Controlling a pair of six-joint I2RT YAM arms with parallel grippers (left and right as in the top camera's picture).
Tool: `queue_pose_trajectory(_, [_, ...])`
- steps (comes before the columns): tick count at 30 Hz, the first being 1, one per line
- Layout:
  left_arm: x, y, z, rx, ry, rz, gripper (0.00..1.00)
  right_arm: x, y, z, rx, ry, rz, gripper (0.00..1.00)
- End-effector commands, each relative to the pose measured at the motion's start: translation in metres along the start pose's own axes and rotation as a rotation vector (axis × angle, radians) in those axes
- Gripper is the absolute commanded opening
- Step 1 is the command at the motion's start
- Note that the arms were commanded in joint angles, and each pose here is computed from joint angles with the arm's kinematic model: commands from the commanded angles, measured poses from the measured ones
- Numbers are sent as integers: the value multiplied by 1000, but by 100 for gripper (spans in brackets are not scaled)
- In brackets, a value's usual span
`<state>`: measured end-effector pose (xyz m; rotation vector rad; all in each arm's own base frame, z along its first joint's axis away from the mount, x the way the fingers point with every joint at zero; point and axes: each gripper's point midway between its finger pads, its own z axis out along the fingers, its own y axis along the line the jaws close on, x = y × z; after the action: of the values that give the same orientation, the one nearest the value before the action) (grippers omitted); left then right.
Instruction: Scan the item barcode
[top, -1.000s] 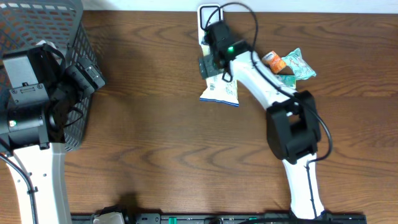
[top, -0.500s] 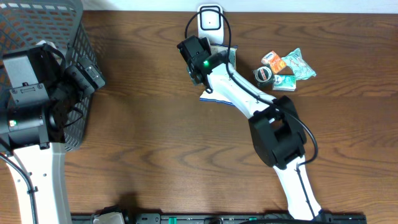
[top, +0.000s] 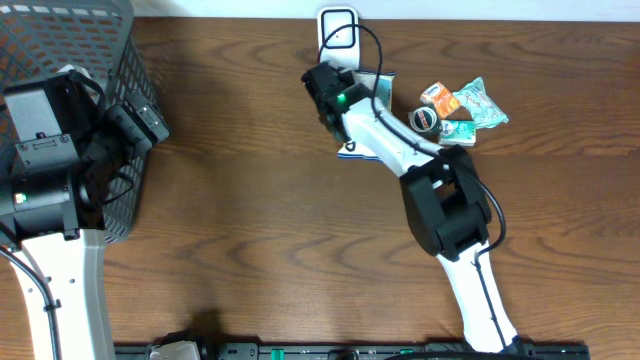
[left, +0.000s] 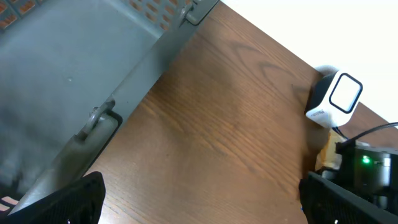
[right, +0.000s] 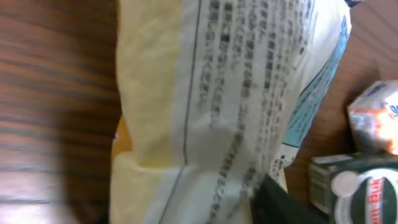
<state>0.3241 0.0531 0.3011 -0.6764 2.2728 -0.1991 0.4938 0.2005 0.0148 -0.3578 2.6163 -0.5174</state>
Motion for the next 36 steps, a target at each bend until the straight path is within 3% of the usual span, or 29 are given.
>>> queue_pose_trajectory(1, [-1, 3, 0, -12, -4, 10, 98, 14, 16, 4, -159, 75, 13, 27])
queue_pose_trajectory(4, [-1, 3, 0, -12, -4, 10, 98, -1, 17, -22, -271, 44, 47, 7])
queue_pose_trajectory(7, [-1, 3, 0, -12, -4, 10, 98, -15, 22, -57, -401, 3, 70, 1])
queue_pose_trajectory(12, [-1, 3, 0, -12, -4, 10, 98, -28, 35, -120, -697, -37, 74, 1])
queue_pose_trajectory(13, [-1, 3, 0, -12, -4, 10, 98, -29, 45, -147, -861, -45, 43, 1])
queue_pose_trajectory(16, [-1, 3, 0, -12, -4, 10, 98, -25, 58, -181, -1125, -28, 22, 1])
queue_pose_trajectory(23, [-1, 3, 0, -12, -4, 10, 98, 2, 70, -169, -1425, 147, 98, 1])
queue_pose_trajectory(28, [-1, 3, 0, -12, -4, 10, 98, 21, 68, -136, -1432, 266, 198, 3])
queue_pose_trajectory(30, [-1, 3, 0, -12, -4, 10, 97, 30, 65, -121, -1400, 293, 225, 14])
queue_pose_trajectory(33, [-1, 3, 0, -12, -4, 10, 98, 43, 42, -73, -1126, 333, 273, 24])
queue_pose_trajectory(36, [-1, 3, 0, -12, -4, 10, 98, 47, 7, -39, -878, 338, 311, 24])
